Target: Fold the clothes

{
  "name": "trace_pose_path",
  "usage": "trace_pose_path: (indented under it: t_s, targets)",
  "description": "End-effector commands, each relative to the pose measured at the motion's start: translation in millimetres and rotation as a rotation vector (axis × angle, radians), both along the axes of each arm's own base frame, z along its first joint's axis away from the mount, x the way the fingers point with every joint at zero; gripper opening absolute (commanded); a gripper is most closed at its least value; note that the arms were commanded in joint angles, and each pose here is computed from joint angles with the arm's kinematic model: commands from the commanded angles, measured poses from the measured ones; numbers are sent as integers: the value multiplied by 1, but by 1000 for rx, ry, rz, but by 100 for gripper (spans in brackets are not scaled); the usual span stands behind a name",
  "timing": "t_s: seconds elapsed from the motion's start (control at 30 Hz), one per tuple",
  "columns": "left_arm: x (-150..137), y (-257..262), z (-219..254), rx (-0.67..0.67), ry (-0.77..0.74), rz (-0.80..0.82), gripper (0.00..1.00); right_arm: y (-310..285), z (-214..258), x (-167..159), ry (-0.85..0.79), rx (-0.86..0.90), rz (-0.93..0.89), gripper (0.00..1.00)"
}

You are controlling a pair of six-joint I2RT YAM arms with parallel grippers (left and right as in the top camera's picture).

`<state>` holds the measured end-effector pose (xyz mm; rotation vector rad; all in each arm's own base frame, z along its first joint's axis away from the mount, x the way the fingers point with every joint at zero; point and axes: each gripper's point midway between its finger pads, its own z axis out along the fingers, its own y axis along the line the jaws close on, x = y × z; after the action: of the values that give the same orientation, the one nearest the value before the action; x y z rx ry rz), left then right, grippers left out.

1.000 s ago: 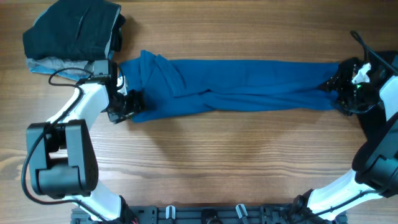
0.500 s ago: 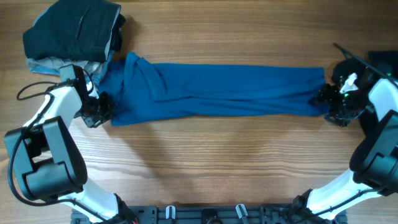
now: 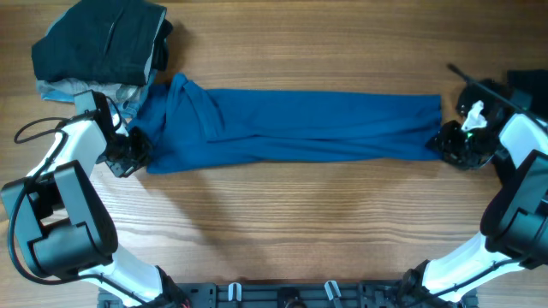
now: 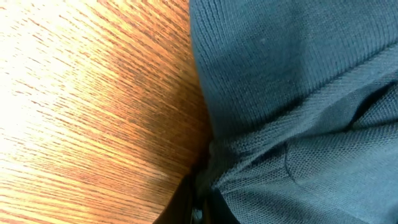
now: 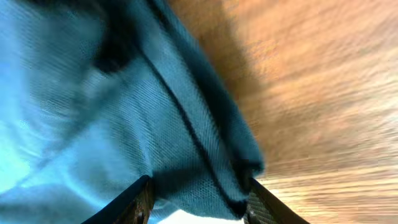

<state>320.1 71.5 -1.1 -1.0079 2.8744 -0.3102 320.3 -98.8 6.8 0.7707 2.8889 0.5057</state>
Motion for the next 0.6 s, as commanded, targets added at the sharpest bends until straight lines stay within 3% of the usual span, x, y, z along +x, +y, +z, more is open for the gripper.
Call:
trace_pose_path:
  t_s: [0.0, 0.03, 0.07, 0.17, 0.23, 0.3, 0.33, 0.37, 0.43, 0.57]
  targets:
    - [5, 13, 4, 44, -10, 24, 4, 13, -15, -17, 43, 22, -51, 25]
    - [5, 13, 4, 44, -10, 25, 4, 10, -17, -21, 67, 4, -70, 10]
    - [5, 14, 4, 45, -9, 27, 4, 5, -18, -26, 97, -25, -82, 4]
    - [2, 22, 4, 61, 0, 44, 4, -27, -8, -56, 281, -177, -238, 4]
    - [1, 29, 5, 62, -6, 65, 4, -33, 4, -58, 304, -188, -238, 4]
    - [4, 34, 8, 66, -15, 73, 4, -34, 11, -58, 310, -187, -214, 14]
    - [5, 36, 9, 68, -20, 76, 4, -34, 13, -58, 313, -185, -206, 30]
    - [6, 36, 10, 69, -23, 76, 4, -34, 14, -59, 316, -185, -197, 36]
    - [8, 36, 12, 67, -30, 75, 4, -32, 18, -54, 296, -167, -186, 41]
    - [11, 34, 13, 52, -41, 71, 4, 5, 35, -22, 87, 52, 26, 46]
